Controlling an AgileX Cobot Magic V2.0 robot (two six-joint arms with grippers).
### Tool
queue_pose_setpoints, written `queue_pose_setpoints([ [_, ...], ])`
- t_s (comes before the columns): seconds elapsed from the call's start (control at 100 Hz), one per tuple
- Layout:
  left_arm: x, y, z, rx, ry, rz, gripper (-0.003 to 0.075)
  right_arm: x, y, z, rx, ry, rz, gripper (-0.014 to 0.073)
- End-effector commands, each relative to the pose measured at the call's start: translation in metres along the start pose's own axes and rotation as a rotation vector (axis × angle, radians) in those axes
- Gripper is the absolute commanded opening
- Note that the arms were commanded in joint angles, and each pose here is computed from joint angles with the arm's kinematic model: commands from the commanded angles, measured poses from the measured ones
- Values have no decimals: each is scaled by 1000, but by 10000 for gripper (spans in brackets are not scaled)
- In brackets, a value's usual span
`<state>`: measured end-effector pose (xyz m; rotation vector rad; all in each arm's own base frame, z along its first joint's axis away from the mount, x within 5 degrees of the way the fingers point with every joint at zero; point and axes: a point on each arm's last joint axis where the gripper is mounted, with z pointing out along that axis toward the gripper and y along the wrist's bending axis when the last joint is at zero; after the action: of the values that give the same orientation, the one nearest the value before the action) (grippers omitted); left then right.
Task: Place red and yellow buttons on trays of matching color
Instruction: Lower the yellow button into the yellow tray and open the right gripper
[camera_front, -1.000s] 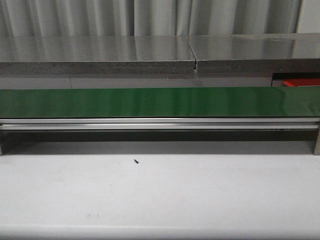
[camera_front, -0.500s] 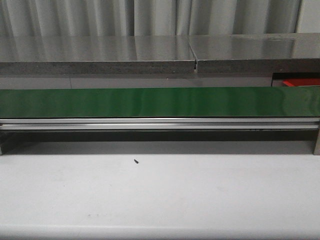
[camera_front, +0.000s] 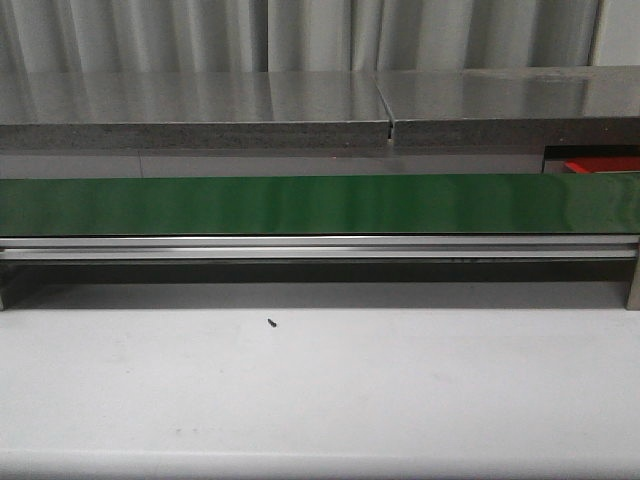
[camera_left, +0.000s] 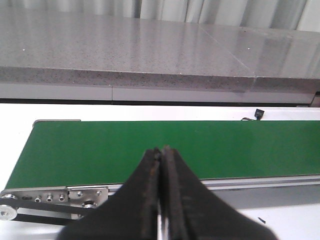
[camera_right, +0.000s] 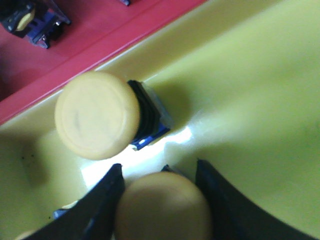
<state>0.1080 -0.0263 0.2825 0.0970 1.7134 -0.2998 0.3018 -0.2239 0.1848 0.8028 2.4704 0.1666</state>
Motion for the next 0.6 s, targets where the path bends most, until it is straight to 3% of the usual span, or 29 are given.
queue_pose_setpoints([
  [0.0,-12,1,-1,-25,-56,-13,-19,-13,5,-19,-2,-75,-16,306],
  [0.09,-12,1,-1,-25,-56,-13,-19,-13,6,-21,-2,-82,-17,433],
  [0.16,-12,1,-1,-25,-56,-13,-19,-14,7,-26,-2,-94,-21,475],
  [0.43,-12,1,-1,-25,-56,-13,-19,-23,25,-70,-14,-221,-47,477],
  [0.59,-12,1,-1,-25,-56,-13,-19,-25,58,-107,-41,-328,-155,477],
])
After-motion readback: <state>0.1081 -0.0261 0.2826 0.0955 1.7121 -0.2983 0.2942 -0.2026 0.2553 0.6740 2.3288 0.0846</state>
